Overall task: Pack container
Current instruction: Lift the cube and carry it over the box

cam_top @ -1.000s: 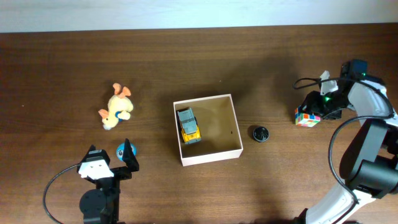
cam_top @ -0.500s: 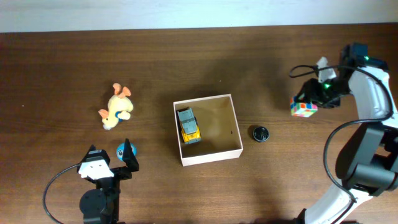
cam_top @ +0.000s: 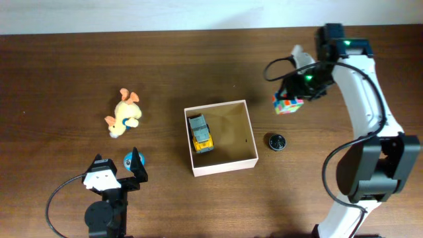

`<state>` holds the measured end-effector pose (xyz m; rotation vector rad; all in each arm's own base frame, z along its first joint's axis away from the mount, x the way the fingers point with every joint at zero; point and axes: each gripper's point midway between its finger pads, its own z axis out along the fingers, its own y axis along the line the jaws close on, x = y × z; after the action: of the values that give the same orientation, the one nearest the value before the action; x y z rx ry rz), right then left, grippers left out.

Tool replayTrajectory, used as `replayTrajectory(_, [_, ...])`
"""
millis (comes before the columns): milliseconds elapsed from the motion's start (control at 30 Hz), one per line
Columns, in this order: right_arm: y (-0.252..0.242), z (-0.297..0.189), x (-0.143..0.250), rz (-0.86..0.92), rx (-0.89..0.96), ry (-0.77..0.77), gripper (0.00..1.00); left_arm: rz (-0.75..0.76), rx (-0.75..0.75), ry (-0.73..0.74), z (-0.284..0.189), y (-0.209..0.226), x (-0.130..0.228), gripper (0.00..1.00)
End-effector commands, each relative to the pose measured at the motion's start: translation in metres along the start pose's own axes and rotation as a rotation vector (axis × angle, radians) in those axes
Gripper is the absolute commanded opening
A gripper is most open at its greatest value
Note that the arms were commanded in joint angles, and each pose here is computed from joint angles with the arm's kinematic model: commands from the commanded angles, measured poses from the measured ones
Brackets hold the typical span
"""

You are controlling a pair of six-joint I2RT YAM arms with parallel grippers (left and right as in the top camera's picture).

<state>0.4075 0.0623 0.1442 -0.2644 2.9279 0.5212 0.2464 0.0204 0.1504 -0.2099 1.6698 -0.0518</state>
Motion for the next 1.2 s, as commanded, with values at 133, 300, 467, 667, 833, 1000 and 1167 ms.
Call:
replayTrajectory(133, [0.070,-0.003,-0.001,-0.139,-0.050,0.032,0.41,-0.005,0.009,0.000,0.000,-0.001,0.001,0.99])
replayTrajectory(300, [0.101,0.002,0.010,-0.202,-0.066,0.078,0.41,-0.006,0.009,0.000,0.000,-0.001,0.001,0.99])
replayTrajectory(467, [0.124,0.009,0.019,-0.257,-0.077,0.107,0.41,-0.005,0.009,0.000,0.000,-0.001,0.001,0.99])
replayTrajectory(667, [0.146,0.015,0.026,-0.313,-0.086,0.127,0.41,-0.006,0.009,0.000,0.000,-0.001,0.001,0.99])
replayTrajectory(833, [0.154,0.021,0.027,-0.349,-0.066,0.123,0.41,-0.005,0.009,0.000,0.000,-0.001,0.001,0.99])
replayTrajectory(1000, [0.156,0.025,0.021,-0.345,-0.067,0.097,0.41,-0.006,0.008,0.000,0.000,-0.001,0.001,0.99])
replayTrajectory(1167, [0.154,0.027,0.015,-0.334,-0.055,0.079,0.41,-0.005,0.008,0.000,0.000,-0.001,0.001,0.99])
